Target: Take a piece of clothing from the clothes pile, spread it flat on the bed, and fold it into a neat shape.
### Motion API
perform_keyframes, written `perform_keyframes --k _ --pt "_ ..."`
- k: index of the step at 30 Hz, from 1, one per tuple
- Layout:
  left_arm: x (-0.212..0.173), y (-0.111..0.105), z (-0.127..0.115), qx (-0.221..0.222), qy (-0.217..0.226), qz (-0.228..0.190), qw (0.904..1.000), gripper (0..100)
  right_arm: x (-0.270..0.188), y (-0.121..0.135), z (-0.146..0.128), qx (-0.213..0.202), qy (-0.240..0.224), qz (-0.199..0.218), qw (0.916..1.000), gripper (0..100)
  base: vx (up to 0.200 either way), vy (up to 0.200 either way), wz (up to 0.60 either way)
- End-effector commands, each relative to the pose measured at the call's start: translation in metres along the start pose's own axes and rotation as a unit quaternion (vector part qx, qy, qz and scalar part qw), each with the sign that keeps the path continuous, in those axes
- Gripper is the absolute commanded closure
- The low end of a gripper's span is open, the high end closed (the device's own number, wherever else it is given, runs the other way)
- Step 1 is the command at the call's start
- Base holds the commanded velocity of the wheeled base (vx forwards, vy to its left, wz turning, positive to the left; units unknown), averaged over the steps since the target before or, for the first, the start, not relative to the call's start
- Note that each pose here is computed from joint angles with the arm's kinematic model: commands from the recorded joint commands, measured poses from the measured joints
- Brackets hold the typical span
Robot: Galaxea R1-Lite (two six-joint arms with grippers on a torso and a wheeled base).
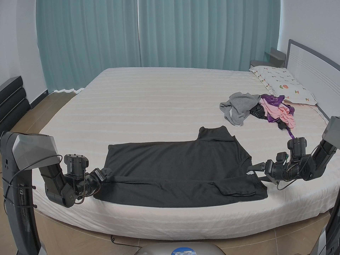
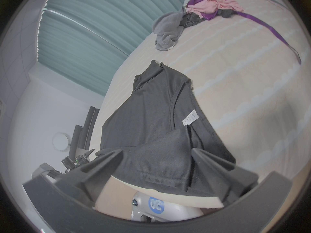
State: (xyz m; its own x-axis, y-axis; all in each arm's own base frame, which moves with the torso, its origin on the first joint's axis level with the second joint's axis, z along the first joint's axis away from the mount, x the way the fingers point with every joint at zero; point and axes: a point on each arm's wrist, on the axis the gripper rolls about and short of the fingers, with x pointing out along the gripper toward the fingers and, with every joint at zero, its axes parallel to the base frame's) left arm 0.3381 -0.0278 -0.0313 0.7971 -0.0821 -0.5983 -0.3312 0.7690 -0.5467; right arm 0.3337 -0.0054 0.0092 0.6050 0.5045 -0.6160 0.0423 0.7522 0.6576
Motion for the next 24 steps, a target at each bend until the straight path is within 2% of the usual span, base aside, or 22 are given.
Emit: perform_keyframes --k 1,6,8,14,24 --pt "-0.012 -0.002 0.004 0.002 -0.009 -0.003 1.0000 0 0.000 -0.003 -0.007 0.017 0.014 0.002 0.9998 0 0.000 0.000 0.00" --pt "-0.036 0.002 0.018 -0.007 -0.030 -0.007 0.9995 0 -0.012 0.001 -0.014 0.017 0.006 0.005 0.9998 0 0.000 0.000 0.00" --pt "-0.039 0.004 0.022 -0.014 -0.036 -0.005 0.9992 0 -0.022 0.008 -0.016 0.028 -0.003 0.014 0.9995 0 0.000 0.000 0.00" --pt "-0.037 0.005 0.022 -0.054 -0.035 -0.001 0.9979 0 -0.021 0.006 -0.017 0.045 -0.004 0.016 0.9989 0 0.000 0.000 0.00" --pt "-0.040 0.004 0.019 -0.056 -0.033 -0.001 0.9979 0 -0.019 0.004 -0.019 0.047 0.001 0.014 0.9988 0 0.000 0.000 0.00"
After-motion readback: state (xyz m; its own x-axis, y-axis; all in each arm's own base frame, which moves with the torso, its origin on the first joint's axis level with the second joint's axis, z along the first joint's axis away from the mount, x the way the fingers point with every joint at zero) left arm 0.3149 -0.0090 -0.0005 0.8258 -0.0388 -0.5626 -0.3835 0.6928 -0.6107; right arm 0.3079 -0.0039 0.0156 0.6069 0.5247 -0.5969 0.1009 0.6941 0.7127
